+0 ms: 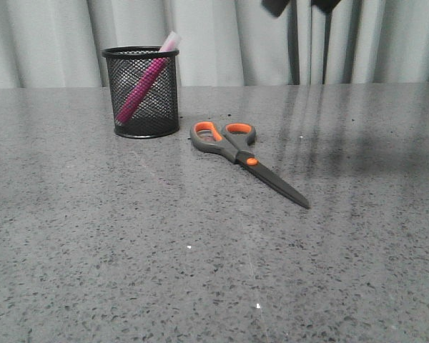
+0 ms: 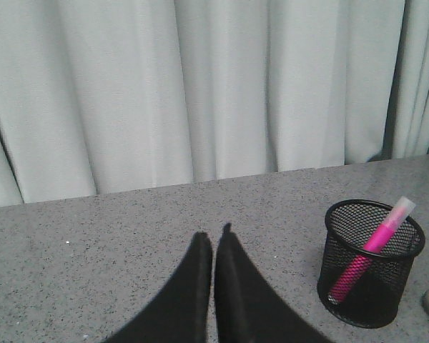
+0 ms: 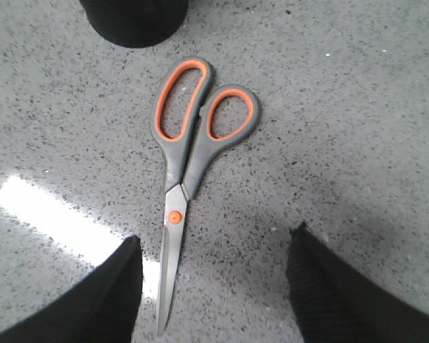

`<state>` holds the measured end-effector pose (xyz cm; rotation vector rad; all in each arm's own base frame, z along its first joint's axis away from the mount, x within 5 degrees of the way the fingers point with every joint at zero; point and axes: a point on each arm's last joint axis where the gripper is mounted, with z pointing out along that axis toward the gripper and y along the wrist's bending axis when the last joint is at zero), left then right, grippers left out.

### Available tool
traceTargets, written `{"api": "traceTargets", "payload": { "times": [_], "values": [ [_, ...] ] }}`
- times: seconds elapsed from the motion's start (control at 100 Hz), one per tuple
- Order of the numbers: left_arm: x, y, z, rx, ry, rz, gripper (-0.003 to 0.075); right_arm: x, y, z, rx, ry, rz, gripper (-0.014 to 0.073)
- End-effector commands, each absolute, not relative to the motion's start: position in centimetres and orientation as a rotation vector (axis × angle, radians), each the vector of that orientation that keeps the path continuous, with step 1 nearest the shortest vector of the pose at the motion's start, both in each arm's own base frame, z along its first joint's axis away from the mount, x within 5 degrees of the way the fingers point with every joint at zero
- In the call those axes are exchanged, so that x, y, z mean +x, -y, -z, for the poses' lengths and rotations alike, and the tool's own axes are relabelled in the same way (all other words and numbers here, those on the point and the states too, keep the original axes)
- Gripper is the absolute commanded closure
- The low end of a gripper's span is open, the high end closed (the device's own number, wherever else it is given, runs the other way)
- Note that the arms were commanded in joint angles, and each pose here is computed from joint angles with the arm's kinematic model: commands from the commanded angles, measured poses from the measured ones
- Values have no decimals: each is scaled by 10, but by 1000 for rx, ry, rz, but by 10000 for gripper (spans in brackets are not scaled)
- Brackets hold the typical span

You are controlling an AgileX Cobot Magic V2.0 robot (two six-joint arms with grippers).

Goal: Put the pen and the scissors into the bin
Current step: 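Lower the right gripper over the orange-handled scissors, then grasp the scissors at the handle pivot with the right gripper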

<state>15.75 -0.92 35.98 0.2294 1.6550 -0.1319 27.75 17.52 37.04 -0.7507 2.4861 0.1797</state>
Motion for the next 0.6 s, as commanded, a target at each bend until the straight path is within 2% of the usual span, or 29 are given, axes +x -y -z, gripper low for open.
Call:
{"api": "traceTargets", "payload": {
  "times": [0.0, 0.24, 0.59],
  "values": [
    [156, 8, -371, 184, -1612, 141, 739, 285, -186, -374, -760, -2452, -135, 204],
    [156, 8, -371, 182, -1611, 139, 739, 310, -204, -331, -795, -2540, -103, 203],
    [156, 7, -371, 180, -1611, 137, 739, 322, -215, -314, -784, -2534, -153, 204]
  ]
}}
